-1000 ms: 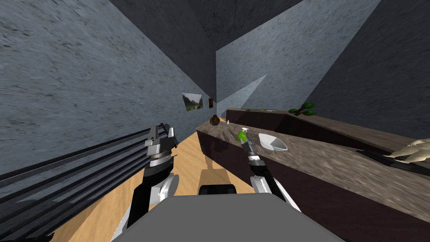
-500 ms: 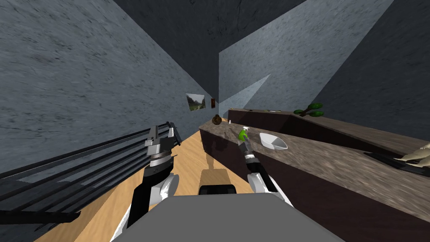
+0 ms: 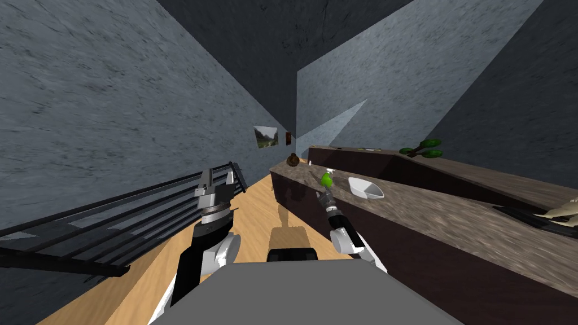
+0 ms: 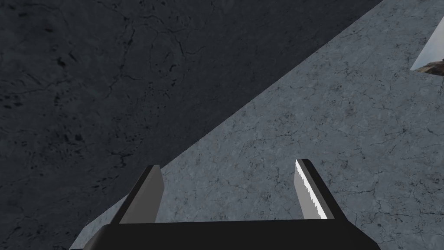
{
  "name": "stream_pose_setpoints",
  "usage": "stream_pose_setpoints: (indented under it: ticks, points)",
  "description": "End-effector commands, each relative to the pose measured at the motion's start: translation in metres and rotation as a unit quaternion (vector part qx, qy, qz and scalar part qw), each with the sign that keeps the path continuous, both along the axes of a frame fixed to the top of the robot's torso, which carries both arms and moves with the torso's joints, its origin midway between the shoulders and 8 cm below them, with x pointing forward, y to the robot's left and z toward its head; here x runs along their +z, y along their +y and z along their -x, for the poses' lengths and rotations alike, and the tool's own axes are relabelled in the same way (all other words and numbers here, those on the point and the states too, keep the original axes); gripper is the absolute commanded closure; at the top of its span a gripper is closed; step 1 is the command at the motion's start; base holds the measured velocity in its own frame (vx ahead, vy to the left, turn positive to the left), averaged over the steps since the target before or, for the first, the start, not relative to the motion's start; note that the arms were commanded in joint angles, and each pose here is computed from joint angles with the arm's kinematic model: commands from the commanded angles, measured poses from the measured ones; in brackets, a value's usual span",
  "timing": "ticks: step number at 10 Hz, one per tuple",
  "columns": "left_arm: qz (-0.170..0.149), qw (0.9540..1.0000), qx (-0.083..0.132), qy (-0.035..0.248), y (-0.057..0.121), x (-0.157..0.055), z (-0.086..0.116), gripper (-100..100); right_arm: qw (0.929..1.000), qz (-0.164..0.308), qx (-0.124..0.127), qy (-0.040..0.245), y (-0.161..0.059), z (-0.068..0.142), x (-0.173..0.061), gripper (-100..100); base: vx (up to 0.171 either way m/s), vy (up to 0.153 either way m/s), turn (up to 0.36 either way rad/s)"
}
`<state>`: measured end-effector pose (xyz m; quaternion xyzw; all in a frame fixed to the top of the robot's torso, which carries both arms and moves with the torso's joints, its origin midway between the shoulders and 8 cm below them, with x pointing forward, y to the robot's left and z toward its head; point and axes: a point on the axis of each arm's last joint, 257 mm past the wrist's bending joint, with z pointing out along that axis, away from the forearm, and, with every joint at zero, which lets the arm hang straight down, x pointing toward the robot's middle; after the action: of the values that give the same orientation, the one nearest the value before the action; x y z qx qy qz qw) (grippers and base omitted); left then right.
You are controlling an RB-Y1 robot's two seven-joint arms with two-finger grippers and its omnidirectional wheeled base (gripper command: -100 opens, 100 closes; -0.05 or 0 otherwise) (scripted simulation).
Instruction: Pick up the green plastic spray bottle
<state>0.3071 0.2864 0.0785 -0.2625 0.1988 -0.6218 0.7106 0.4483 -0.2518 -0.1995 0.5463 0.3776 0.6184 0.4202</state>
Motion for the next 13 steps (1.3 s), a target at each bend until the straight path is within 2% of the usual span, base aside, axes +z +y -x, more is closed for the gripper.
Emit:
stream_pose_setpoints:
  ticks: [1,4,7,9,10,11,12,13]
  points:
    - [0.0,1.0,0.0,0.0,0.0,0.0,0.0,0,0.9991,-0.027,0.009,0.031,0.003,-0.011,-0.02,-100,-0.078,-0.017,0.08]
    - [0.0,1.0,0.0,0.0,0.0,0.0,0.0,0,0.9955,-0.049,0.018,0.079,0.007,-0.02,-0.048,-100,-0.072,-0.04,0.046]
    - [0.0,1.0,0.0,0.0,0.0,0.0,0.0,0,0.9869,-0.093,0.032,0.128,0.012,-0.039,-0.077,-100,-0.066,-0.048,0.048]
    - [0.0,1.0,0.0,0.0,0.0,0.0,0.0,0,0.9842,-0.092,0.033,0.148,0.013,-0.037,-0.088,-100,-0.045,-0.039,0.008]
    - [0.0,1.0,0.0,0.0,0.0,0.0,0.0,0,0.978,-0.113,0.039,0.172,0.015,-0.046,-0.101,-100,-0.043,-0.04,0.039]
    - [0.0,1.0,0.0,0.0,0.0,0.0,0.0,0,0.9761,-0.112,0.04,0.182,0.016,-0.044,-0.107,-100,-0.048,-0.05,0.035]
    - [0.0,1.0,0.0,0.0,0.0,0.0,0.0,0,0.9698,-0.13,0.045,0.201,0.017,-0.054,-0.116,-100,-0.058,-0.07,0.032]
    - [0.0,1.0,0.0,0.0,0.0,0.0,0.0,0,0.9675,-0.131,0.046,0.211,0.019,-0.052,-0.121,-100,-0.045,-0.064,0.022]
